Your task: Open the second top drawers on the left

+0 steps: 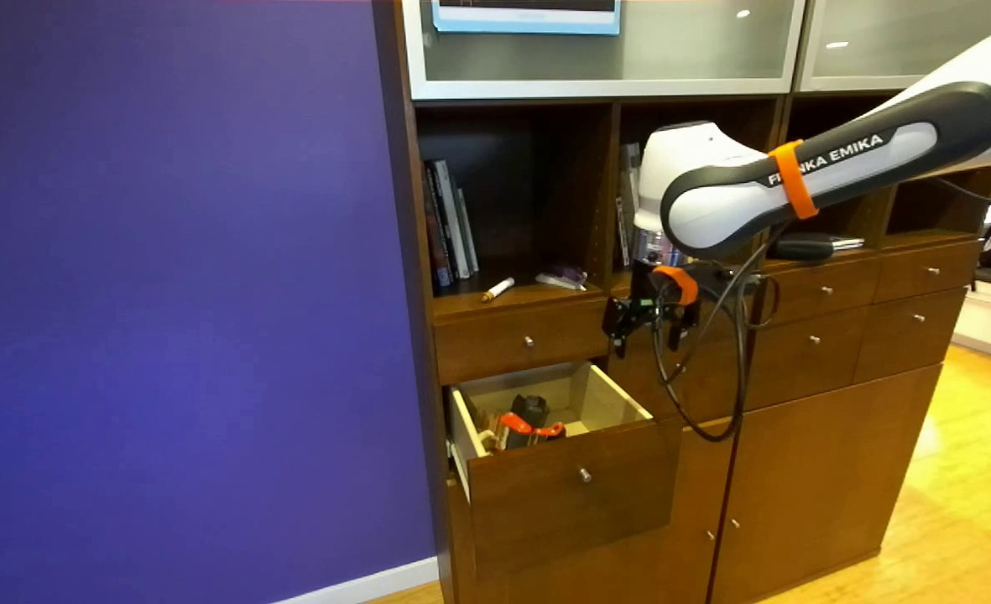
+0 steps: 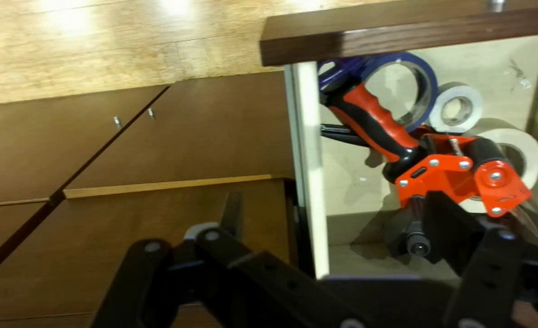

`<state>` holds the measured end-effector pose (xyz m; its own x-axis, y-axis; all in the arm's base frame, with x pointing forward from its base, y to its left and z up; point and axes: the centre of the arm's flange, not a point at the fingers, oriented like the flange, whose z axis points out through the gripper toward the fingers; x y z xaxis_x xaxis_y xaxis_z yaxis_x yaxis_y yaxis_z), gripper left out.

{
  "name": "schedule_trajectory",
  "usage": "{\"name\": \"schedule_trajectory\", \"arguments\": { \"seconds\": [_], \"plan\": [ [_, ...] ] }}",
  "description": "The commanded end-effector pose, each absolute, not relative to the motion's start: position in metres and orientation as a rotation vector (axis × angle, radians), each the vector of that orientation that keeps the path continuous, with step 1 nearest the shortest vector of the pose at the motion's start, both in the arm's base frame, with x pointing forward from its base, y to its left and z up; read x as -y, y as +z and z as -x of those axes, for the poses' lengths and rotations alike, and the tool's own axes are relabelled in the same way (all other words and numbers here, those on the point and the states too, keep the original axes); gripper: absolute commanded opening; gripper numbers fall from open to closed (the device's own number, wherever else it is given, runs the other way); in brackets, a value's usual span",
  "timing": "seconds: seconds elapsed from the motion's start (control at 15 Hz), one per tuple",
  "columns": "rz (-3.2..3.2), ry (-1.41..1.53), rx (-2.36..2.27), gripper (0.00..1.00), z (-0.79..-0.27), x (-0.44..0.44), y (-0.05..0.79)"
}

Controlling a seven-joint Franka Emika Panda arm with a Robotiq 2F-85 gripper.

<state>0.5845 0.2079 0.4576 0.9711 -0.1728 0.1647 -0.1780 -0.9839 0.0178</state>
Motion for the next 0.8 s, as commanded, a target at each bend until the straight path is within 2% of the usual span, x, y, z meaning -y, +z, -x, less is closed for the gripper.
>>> {"name": "schedule_trajectory", "arguments": {
  "seconds": [0.0,0.2,0.33,0.4,0.73],
  "plan": [
    [-2.999,0.257,0.16,1.0,-0.543,-0.16,0.444],
    [-2.998,0.272,0.139,1.0,-0.528,-0.116,0.42],
    [-3.041,0.451,0.227,1.0,-0.529,-0.093,0.401],
    [-3.009,0.309,0.196,1.0,-0.552,-0.118,0.418],
    [-3.022,0.407,0.234,1.0,-0.548,-0.1,0.417]
  ]
}}
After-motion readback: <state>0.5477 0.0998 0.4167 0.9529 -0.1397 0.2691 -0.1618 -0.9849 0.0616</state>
